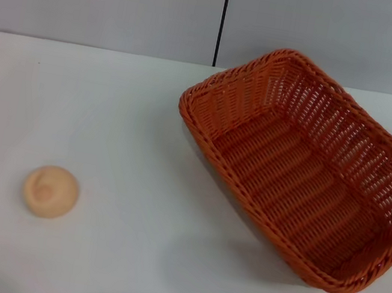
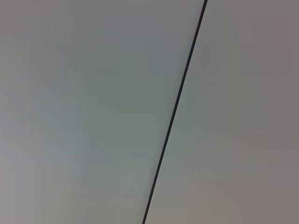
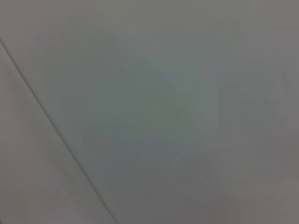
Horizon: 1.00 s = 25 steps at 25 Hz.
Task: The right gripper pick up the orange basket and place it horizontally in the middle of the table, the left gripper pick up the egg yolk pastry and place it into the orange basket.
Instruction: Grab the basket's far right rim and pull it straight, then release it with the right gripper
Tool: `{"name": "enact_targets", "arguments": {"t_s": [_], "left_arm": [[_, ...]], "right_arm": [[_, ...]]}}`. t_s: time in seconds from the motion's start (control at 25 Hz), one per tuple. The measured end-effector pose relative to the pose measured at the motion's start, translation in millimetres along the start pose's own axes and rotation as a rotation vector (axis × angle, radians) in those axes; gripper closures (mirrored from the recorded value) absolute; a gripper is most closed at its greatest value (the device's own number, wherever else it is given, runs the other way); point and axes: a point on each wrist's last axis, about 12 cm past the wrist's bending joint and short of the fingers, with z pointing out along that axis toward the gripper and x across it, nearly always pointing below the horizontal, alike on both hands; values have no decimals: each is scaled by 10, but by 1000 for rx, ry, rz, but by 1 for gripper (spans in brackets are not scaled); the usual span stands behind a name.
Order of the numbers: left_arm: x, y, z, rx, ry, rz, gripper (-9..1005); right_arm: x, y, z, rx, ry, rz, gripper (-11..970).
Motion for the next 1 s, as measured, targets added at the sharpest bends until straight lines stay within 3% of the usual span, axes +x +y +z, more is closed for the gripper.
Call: {"name": "enact_targets", "arguments": {"t_s": [0.12,0.16,0.2,0.36,0.56,1.0], "left_arm": [[8,-5,-16,-2,5,-3,151],[20,-14,-22,-2,8,-9,151],[23,-16,-23,-2,8,-10,151],[42,-31,-27,-3,13,-18,151],[56,-40,-42,-7,16,-25,151],[62,-50,-138,-21,21,-32,152]], "right_arm": [[-202,38,81,38,182,37,212],[-328,62,165,57,321,62,212],[-328,62,165,57,321,62,213],[-477,144,412,82,561,64,215],[-452,221,671,96,688,43,218],[-211,153,914,117,718,53,225]]}}
